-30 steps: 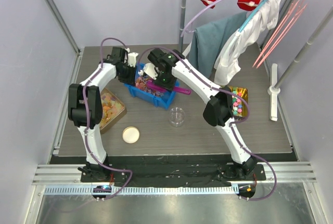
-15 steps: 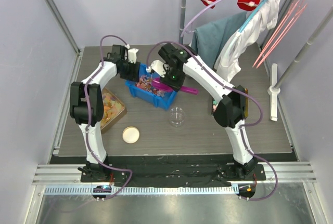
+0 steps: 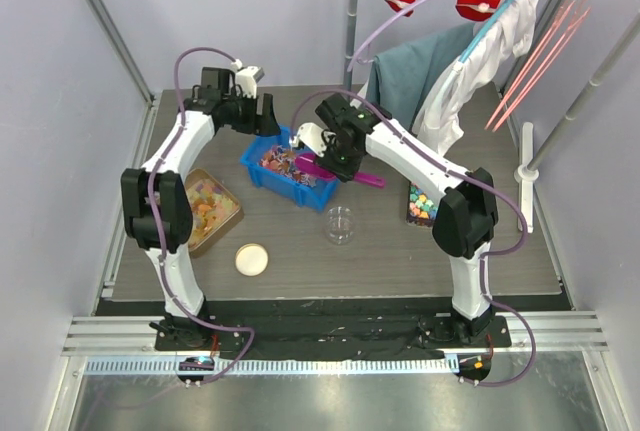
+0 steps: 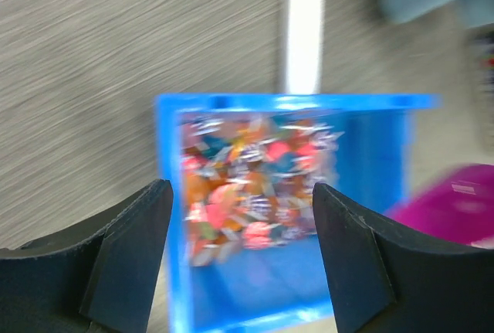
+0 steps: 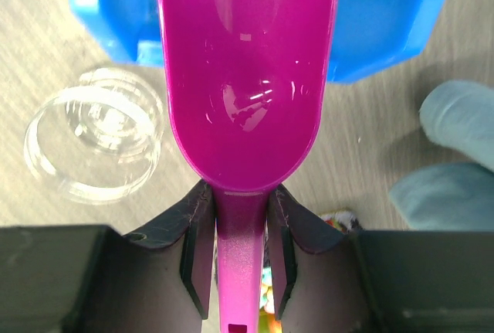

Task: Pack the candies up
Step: Adjust the spatula, then scoop the fake candies from the storage box.

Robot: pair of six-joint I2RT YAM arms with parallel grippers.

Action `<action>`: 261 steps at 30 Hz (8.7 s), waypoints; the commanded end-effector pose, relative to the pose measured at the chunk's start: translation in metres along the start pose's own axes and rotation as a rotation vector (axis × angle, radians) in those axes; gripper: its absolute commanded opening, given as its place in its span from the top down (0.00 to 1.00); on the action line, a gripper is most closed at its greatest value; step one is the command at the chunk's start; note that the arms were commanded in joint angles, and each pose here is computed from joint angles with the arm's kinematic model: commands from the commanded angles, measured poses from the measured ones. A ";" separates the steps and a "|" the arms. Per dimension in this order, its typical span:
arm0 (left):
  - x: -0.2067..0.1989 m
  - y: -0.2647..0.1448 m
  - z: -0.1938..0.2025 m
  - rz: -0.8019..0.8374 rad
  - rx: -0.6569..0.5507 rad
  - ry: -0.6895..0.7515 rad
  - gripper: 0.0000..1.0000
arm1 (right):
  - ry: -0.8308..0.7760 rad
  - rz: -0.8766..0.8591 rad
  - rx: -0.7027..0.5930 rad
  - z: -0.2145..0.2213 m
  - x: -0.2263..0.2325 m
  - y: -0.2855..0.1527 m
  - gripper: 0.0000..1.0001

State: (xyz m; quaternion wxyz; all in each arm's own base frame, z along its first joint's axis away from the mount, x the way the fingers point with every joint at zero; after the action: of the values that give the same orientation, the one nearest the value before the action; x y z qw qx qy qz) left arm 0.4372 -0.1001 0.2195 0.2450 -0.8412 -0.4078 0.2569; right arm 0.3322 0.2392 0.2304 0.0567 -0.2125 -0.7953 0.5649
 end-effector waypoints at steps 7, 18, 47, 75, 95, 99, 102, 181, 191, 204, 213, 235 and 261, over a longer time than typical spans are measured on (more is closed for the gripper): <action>-0.035 -0.021 -0.025 0.210 -0.114 -0.023 0.25 | 0.039 0.080 -0.265 -0.034 -0.007 -0.032 0.99; -0.046 0.000 -0.010 0.284 -0.057 -0.052 0.30 | 0.050 0.096 -0.380 -0.049 -0.006 -0.056 0.99; -0.061 -0.001 -0.005 0.672 -0.032 -0.141 0.66 | 0.072 0.143 -0.422 -0.054 -0.013 -0.067 0.99; -0.055 0.017 -0.011 1.072 -0.170 -0.460 1.00 | 0.061 0.138 -0.524 -0.054 -0.006 -0.108 0.55; -0.060 0.012 -0.013 1.059 -0.153 -0.461 1.00 | 0.025 0.248 -0.457 -0.052 -0.022 -0.086 0.50; -0.061 0.009 -0.013 1.059 -0.152 -0.460 1.00 | 0.020 0.230 -0.448 -0.049 -0.021 -0.077 0.57; -0.061 0.011 -0.012 1.059 -0.149 -0.462 1.00 | 0.027 0.228 -0.457 -0.048 -0.023 -0.077 0.61; 0.046 -0.002 0.004 -0.126 0.131 0.126 0.07 | 0.038 0.025 -0.114 -0.016 0.007 -0.044 0.99; 0.051 0.022 0.019 -0.111 0.233 0.183 0.19 | 0.033 0.022 -0.040 -0.015 0.004 -0.029 0.99; 0.039 0.037 0.033 -0.062 0.338 0.240 0.39 | 0.032 -0.017 0.048 -0.016 -0.002 -0.016 0.99; 0.031 0.041 0.044 -0.031 0.399 0.226 0.74 | 0.030 -0.026 0.118 -0.017 -0.004 -0.002 0.99; 0.006 0.039 0.042 -0.133 0.319 0.026 1.00 | -0.018 -0.036 0.234 -0.020 0.017 0.013 0.99; 0.002 0.031 0.040 -0.237 0.243 -0.071 1.00 | -0.112 -0.030 0.328 -0.031 0.037 0.034 0.99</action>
State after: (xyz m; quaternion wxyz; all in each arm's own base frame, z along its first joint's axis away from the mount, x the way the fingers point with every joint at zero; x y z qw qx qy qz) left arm 0.4290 -0.1046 0.1456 0.3959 -0.7425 -0.4407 0.3128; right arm 0.3430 0.2876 0.2042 0.0510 -0.1999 -0.7345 0.6465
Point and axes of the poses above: each gripper's point midway between its finger pads, its own y axis out along the fingers, its own x axis along the line the jaws close on, z = x × y, the point moved 9 cm from there along -y, back along the fingers, and after that the axes turned 5 degrees about y, right-handed, at the moved point
